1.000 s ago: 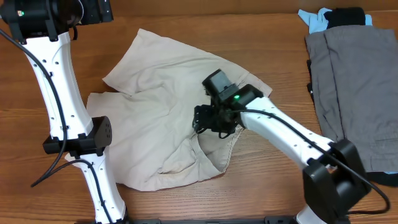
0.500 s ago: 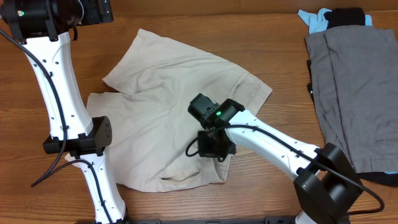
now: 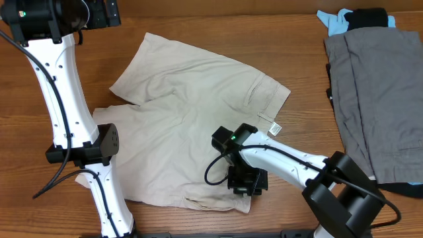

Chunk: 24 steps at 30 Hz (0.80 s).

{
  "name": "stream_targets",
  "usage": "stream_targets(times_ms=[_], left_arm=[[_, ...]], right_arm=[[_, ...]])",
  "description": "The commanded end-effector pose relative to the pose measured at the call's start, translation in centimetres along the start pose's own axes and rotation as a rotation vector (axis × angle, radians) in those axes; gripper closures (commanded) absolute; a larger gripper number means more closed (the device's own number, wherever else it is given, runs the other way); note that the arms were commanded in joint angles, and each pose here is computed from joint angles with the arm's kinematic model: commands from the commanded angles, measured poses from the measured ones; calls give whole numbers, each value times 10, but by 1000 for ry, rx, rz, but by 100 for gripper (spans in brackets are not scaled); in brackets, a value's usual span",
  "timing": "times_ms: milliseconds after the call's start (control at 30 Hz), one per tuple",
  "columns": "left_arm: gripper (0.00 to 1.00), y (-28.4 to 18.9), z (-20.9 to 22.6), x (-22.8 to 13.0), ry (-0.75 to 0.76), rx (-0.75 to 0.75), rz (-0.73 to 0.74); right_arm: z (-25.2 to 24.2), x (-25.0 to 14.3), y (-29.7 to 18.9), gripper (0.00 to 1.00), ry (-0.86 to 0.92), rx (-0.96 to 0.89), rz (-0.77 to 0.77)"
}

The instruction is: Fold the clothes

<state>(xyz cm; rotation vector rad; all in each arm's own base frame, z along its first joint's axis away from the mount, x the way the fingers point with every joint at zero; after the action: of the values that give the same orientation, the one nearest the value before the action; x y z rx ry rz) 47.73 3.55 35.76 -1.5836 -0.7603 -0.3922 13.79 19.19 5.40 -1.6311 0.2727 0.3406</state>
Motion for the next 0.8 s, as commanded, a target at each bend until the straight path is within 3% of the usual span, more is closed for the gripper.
stream_targets(times_ms=[0,100,200,367,533,767], left_arm=[[0,8,-2,-3,26,-7,23],[0,14,-2,-5,29,-5,40],[1,21,-5,-7,31,-12,53],[0,21,-11,-4,32,-55,44],[0,21,-12,-2,34,-56,34],[0,22,-25,-2,54,-78,23]], right_arm=[[11,5,-40,53,-42,91,-165],[8,12,-86,25,-64,163,-325],[-36,44,-147,14,-12,228,-557],[-90,105,-168,13,49,324,-670],[-139,171,-160,16,116,397,-731],[-143,222,-129,20,132,403,-738]])
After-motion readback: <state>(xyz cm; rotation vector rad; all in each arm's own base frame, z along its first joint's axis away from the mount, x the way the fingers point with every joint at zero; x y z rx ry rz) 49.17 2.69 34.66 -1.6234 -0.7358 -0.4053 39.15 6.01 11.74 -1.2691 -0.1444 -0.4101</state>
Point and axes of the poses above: each gripper's point midway between its finger pads, its own y axis out along the fingers, its own z axis along the line the jaws close on, x = y × z, the point moved 3 cm from there along -y, back along the fingers, and after that the axes turned 6 degrees about -y, right-handed, at the moved point
